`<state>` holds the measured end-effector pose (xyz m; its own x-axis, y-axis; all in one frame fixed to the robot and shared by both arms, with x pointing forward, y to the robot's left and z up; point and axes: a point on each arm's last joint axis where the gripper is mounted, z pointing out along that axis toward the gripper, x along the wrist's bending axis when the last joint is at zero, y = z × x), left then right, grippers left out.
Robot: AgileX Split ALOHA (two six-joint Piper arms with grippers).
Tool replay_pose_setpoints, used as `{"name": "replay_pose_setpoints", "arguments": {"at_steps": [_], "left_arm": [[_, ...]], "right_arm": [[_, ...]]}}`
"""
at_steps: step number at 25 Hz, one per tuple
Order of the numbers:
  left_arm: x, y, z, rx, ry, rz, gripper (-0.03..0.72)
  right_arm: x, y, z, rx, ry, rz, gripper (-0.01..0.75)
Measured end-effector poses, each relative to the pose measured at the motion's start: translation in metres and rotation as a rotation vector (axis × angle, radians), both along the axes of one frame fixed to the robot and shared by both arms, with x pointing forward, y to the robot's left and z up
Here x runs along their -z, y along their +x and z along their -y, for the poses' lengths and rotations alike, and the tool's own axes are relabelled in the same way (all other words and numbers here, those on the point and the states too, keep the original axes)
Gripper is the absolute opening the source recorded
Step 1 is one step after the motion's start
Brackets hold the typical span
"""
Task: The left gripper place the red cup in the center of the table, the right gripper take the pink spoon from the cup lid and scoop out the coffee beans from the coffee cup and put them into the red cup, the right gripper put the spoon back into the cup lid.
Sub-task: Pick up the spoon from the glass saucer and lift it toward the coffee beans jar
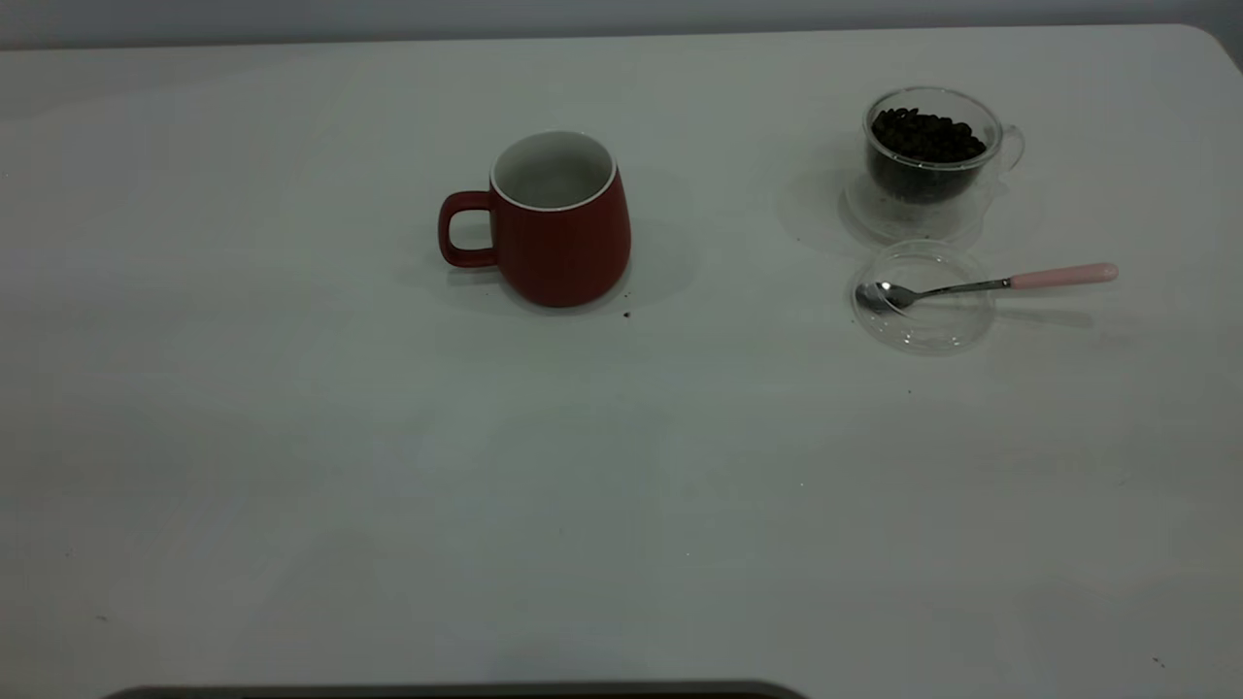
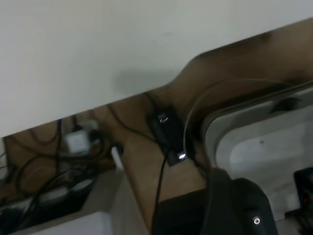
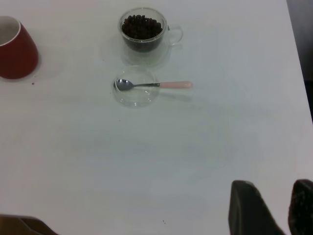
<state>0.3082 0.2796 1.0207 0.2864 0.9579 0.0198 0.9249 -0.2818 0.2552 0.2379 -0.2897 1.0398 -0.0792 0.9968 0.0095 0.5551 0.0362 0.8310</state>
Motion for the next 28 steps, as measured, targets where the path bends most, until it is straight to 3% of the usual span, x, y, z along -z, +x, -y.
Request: {"name": "replay_pose_setpoints", "arguments": {"at_steps": [14, 23, 28], "left_arm": [[-0.013, -0.052, -0.018, 0.031, -0.132, 0.391, 0.505], [-0.013, -0.083, -0.025, -0.207, -0.124, 0.610, 0.505], [-0.012, -0.086, -0.025, -0.232, -0.118, 0.624, 0.505]], "right_arm": [[0.000, 0.000, 0.000, 0.000, 0.000, 0.000, 0.239], [0.000, 0.000, 0.000, 0.000, 0.000, 0.000, 0.239], [0.000, 0.000, 0.000, 0.000, 0.000, 0.000, 0.239]]}}
